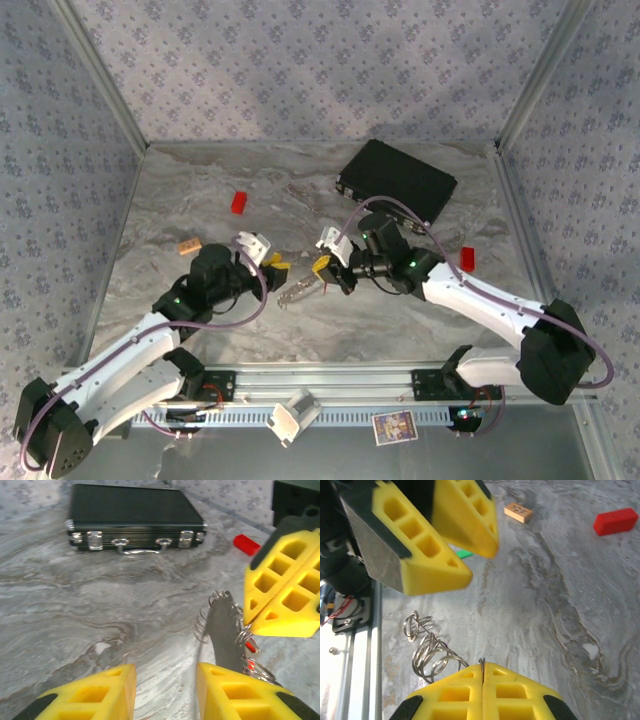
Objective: Put the keys on the keyring
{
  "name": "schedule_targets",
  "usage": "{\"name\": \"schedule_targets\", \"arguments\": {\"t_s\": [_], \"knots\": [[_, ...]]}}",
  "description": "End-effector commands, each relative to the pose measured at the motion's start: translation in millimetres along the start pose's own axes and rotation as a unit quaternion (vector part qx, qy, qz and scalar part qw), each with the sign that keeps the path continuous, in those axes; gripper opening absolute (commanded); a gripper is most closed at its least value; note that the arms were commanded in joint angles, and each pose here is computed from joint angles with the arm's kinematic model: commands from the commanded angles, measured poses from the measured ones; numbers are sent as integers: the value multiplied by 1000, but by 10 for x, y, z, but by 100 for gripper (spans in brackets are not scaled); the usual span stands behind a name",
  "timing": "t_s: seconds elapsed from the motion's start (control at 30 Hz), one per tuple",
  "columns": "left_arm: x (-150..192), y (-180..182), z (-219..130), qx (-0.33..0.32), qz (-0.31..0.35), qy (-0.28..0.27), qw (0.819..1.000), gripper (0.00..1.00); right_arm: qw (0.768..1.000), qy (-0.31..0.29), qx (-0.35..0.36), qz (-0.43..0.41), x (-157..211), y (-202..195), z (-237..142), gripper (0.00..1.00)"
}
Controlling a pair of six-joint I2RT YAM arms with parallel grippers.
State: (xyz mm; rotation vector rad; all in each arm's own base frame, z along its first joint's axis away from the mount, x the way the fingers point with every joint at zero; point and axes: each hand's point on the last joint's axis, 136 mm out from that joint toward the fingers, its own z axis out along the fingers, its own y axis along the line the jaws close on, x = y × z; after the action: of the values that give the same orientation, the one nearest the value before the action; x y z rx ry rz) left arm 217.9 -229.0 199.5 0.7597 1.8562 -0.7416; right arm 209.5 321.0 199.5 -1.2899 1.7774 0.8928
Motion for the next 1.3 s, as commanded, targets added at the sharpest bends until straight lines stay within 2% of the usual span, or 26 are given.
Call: {"name": "schedule_targets", "arguments": {"t_s": [0.0, 0.23, 0.77, 0.87, 1.03, 1.2, 1.27], "knots": [[-156, -345, -36, 91, 50, -26, 994, 33, 997, -39, -41, -43, -174, 177, -91, 0], [-87, -574, -61, 163, 80, -21, 983, 29, 996, -44, -57, -52, -232, 290, -146, 0], [32, -766, 18, 218, 91, -6, 972, 25, 994, -34, -83, -63, -246, 479, -116, 0], [29, -781, 12, 222, 94, -6, 970, 19, 994, -36, -87, -64, -263, 502, -104, 0], [51, -797, 14, 227, 94, 0, 969, 17, 993, -41, -91, -64, -291, 528, -94, 0], [42, -834, -7, 237, 94, -4, 967, 9, 993, -41, -96, -63, -299, 538, -56, 0], [45, -841, -9, 240, 93, -3, 966, 2, 993, -44, -95, -62, -307, 536, -43, 0]]}}
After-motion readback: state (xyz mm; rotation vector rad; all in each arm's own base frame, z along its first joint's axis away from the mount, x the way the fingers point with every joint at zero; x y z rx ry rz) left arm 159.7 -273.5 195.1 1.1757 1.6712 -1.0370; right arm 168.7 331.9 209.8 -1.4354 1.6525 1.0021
